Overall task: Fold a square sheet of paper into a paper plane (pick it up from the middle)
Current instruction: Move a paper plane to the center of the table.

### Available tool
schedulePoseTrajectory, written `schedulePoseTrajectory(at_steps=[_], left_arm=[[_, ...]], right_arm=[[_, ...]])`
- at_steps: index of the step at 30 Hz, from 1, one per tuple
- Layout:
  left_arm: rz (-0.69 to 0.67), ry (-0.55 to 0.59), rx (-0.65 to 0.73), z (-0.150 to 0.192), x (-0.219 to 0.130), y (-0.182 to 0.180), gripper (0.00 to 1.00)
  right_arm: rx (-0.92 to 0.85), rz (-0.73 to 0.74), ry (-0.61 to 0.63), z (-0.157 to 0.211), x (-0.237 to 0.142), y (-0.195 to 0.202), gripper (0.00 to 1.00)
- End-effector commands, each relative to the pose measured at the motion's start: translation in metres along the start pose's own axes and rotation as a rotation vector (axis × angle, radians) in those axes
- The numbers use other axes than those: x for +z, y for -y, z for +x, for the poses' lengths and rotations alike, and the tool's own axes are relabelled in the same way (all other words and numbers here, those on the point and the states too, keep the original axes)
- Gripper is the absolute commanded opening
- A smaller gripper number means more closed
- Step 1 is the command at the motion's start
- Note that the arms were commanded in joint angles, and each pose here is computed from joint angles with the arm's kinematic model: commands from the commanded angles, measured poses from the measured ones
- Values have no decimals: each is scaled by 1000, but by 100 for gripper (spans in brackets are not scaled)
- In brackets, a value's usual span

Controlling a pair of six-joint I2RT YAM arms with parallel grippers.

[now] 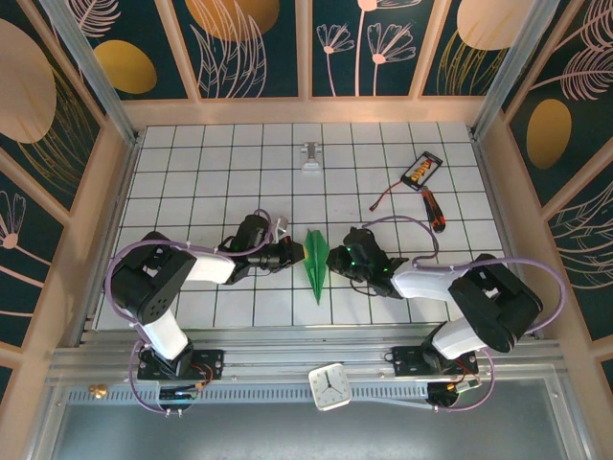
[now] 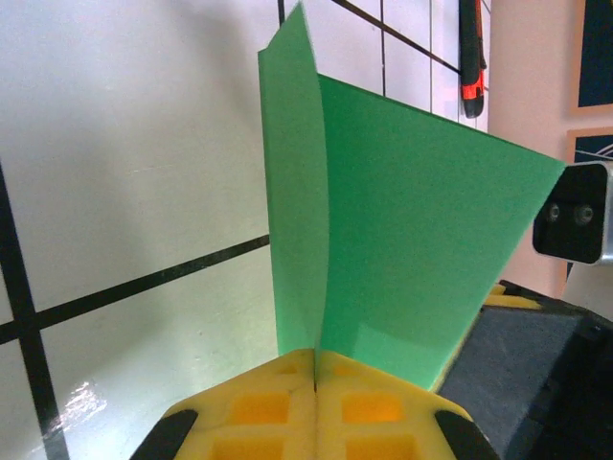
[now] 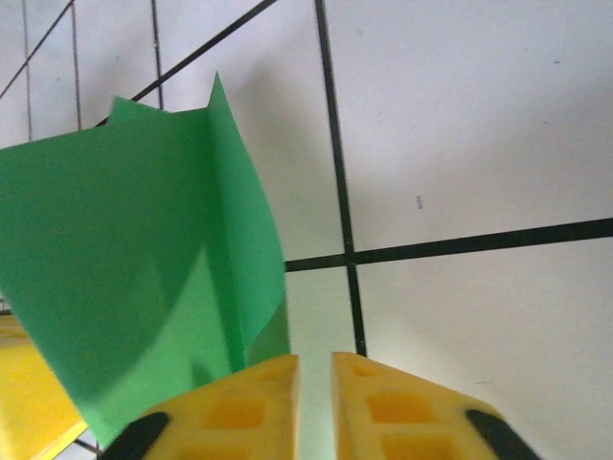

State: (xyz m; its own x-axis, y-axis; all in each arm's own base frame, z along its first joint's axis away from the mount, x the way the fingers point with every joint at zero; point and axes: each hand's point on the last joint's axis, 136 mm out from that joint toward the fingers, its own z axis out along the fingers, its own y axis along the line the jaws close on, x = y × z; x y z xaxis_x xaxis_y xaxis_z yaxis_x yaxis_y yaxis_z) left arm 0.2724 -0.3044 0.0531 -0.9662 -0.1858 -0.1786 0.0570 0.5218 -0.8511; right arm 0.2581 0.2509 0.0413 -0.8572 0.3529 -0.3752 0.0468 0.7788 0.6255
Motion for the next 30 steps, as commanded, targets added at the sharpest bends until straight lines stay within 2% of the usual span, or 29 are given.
schedulePoseTrajectory(at_steps=[1, 13, 21, 27, 30], left_arm=[[-15, 4, 26, -3, -1, 1, 0], [-56, -13, 15, -2, 4, -11, 0], [-60, -24, 15, 0, 5, -13, 0], [-58, -23, 21, -1, 6, -12, 0], [-63, -22, 36, -3, 5, -10, 0]], right_arm=[[-31, 0, 12, -8, 5, -3, 14], [-15, -61, 63, -17, -13, -12, 31], [-56, -83, 18, -9, 2, -24, 42], [-71, -79, -22, -4, 17, -26, 41], [-77, -39, -24, -6, 22, -22, 33]])
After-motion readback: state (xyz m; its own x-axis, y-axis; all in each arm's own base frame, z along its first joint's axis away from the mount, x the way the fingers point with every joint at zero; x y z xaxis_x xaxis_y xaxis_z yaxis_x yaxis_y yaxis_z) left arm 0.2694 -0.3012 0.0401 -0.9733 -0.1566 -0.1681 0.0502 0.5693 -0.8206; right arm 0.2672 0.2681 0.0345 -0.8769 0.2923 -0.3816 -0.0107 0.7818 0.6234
